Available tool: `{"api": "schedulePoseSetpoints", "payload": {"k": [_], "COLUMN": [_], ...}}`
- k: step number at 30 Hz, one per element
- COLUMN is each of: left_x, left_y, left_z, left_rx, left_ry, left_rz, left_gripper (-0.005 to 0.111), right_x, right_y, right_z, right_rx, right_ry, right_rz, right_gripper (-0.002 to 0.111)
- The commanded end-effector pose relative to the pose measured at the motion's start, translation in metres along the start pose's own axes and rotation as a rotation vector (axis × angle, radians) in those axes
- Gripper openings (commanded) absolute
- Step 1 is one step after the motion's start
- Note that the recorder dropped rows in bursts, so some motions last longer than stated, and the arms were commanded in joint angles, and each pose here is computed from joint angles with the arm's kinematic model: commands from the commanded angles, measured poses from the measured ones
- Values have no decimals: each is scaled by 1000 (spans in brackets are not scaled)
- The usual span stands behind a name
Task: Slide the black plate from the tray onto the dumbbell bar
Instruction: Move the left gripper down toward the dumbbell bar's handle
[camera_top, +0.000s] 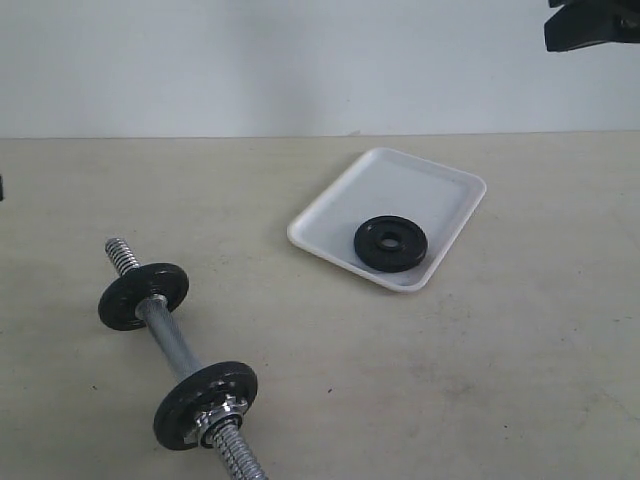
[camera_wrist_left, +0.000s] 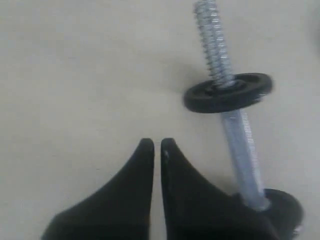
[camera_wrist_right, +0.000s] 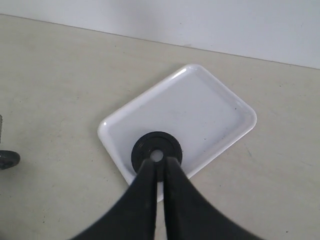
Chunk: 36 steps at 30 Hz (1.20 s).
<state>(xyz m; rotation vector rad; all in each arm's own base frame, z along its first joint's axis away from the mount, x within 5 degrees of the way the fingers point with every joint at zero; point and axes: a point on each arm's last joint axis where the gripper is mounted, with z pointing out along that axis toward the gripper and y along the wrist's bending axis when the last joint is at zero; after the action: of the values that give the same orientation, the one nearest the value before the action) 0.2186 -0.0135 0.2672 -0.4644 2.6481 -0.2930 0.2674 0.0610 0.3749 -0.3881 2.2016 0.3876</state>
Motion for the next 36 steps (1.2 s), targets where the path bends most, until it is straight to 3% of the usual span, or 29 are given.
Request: {"api": "schedulePoseSetpoints", "payload": {"k": [1, 6, 9, 10, 14, 17, 26, 31, 36], "left_x": [5, 17, 22, 22, 26, 30, 26, 31, 39], "left_y": [-10, -3, -4, -6, -14, -14, -11, -15, -17], "left_z": [14, 29, 34, 34, 31, 32, 34, 33, 32], "left_rx": [194, 212, 268, 295, 373, 371, 346, 396, 424], "left_ry": [-66, -85, -87, -84, -73, -66, -119, -50, 27], "left_rz": [-100, -165, -278, -266, -25, 104, 87, 22, 50], "left_gripper": [4, 4, 4, 4, 4, 4, 4, 4, 4], "right_x": [3, 4, 4, 4, 4, 4, 3, 3, 4], "right_y": [2, 3, 3, 3, 3, 3, 3, 3, 3], "right_z": [-3, -3, -3, -3, -3, -3, -3, -3, -3], "right_rx": [-13, -20, -21, -21, -21, -21, -18, -19, -22], "right_ry": [22, 37, 36, 36, 36, 36, 29, 31, 36], "right_rz": [-17, -21, -20, -20, -20, -20, -17, -15, -15], "right_gripper": [1, 1, 1, 1, 1, 1, 1, 1, 1]}}
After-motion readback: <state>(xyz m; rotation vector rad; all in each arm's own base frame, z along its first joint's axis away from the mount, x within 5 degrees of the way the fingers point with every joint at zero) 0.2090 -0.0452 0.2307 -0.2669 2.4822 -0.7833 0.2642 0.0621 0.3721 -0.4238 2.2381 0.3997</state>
